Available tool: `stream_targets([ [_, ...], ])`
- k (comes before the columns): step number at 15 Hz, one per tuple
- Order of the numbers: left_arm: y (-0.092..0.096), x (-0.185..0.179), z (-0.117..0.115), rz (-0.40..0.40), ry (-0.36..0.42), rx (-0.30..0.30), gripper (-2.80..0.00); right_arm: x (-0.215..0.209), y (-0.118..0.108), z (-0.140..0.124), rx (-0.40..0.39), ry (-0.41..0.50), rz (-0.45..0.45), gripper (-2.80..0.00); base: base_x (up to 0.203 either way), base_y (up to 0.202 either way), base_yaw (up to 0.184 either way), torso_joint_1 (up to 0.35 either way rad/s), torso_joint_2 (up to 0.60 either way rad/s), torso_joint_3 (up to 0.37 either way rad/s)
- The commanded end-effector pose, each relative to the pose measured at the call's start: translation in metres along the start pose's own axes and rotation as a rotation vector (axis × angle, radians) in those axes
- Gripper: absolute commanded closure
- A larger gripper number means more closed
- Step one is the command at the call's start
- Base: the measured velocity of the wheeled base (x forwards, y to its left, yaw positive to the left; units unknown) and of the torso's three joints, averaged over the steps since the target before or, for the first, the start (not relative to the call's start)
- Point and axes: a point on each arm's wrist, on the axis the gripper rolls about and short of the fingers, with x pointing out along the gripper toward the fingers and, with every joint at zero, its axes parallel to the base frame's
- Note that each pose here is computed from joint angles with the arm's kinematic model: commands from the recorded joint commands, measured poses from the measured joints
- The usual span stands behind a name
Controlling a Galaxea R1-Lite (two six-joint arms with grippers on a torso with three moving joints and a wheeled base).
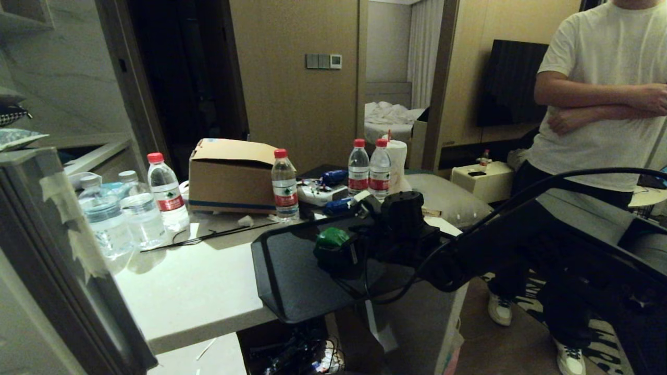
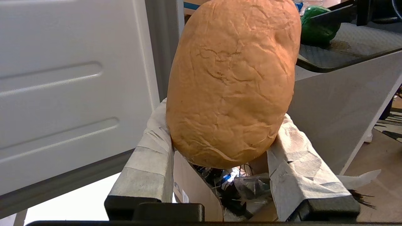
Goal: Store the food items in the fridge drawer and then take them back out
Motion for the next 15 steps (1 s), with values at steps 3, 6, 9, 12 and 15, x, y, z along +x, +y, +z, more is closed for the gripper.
stream_targets([
  [3, 0.000, 0.000, 0.000, 0.001, 0.001, 0.000, 0.00, 0.007, -0.001, -0.006, 0.001, 0.002, 0.002, -2.80, 0.000, 0.000, 0.000, 0.000, 0.00, 0.000],
  [6, 0.000, 0.000, 0.000, 0.001, 0.001, 0.000, 0.00, 0.010, -0.002, -0.005, 0.001, -0.005, 0.003, -2.80, 0.000, 0.000, 0.000, 0.000, 0.00, 0.000],
  [9, 0.000, 0.000, 0.000, 0.001, 0.001, 0.000, 0.00, 0.013, -0.002, -0.007, -0.001, -0.004, 0.015, -2.80, 0.000, 0.000, 0.000, 0.000, 0.00, 0.000],
  [12, 0.000, 0.000, 0.000, 0.001, 0.001, 0.000, 0.00, 0.016, -0.003, -0.012, 0.002, 0.005, 0.016, -2.80, 0.000, 0.000, 0.000, 0.000, 0.00, 0.000],
  [15, 0.000, 0.000, 0.000, 0.001, 0.000, 0.000, 0.00, 0.017, -0.003, -0.011, 0.002, -0.001, 0.016, 0.00, 0.000, 0.000, 0.000, 0.000, 0.00, 0.000],
])
